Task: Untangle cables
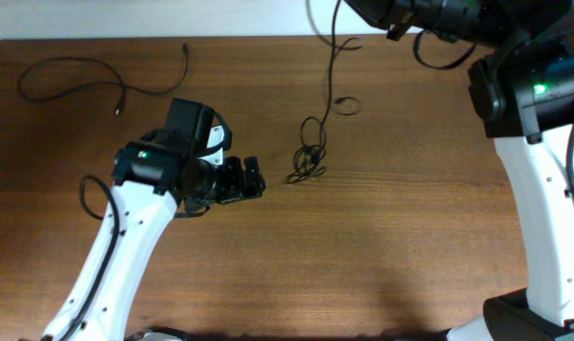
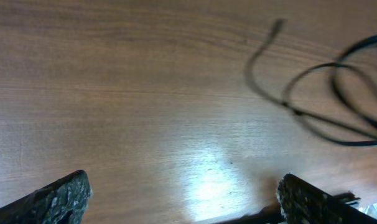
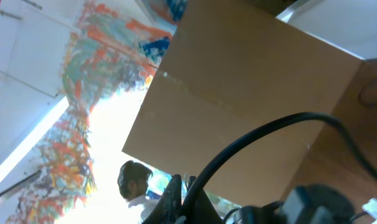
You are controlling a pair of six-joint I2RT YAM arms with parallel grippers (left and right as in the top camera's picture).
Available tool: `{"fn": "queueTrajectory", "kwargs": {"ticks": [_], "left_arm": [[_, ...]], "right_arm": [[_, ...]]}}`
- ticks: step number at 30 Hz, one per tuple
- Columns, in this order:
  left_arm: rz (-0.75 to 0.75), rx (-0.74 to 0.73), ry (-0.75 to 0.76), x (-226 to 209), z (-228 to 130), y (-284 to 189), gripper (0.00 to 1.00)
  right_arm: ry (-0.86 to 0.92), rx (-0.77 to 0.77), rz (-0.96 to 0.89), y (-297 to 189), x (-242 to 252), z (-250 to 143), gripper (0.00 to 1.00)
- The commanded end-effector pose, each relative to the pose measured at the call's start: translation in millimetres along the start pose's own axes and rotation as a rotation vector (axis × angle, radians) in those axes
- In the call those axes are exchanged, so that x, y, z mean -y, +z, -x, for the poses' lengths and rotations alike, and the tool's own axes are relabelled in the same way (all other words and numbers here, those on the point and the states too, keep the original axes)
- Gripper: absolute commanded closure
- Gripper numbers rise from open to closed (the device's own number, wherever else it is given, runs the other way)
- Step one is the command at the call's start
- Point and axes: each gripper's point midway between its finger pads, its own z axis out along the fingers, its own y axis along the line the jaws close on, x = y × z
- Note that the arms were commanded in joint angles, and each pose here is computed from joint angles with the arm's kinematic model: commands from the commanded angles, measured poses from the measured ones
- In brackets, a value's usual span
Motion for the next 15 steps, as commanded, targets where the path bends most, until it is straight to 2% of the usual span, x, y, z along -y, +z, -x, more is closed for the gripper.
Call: {"fn": "queueTrajectory", "kwargs": {"ticks": [1, 3, 6, 9, 10, 12, 15], "left_arm": [[0.001, -0.06, -0.016, -1, -1, 15, 0.01], [-0.075, -0.079, -0.014, 13, -5, 13, 0.01], [-0.084, -0.082, -0.003, 14, -5, 13, 0.01], [-0.037, -0.081, -0.008, 6, -6, 14, 0.01], [-0.026, -0.08, -0.008, 4, -6, 14, 0.01], [-0.029, -0.076, -0.007, 5, -5, 14, 0.01], [-0.03, -0.071, -0.005, 5, -4, 14, 0.01]], "right_arm": [[-0.013, -0.091, -0.013, 3, -7, -31, 0.96], [0.043, -0.092, -0.128, 8, 27, -43, 0.96], [0.089, -0.046, -0.383, 6, 85, -59, 0.96], [-0.008, 0.013, -0.807, -17, 152, -81, 0.96], [-0.043, 0.016, -0.88, -20, 160, -87, 0.96], [-0.1, -0.035, -0.858, -3, 153, -104, 0.96], [-0.14, -0.099, -0.58, 31, 105, -110, 0.96]]}}
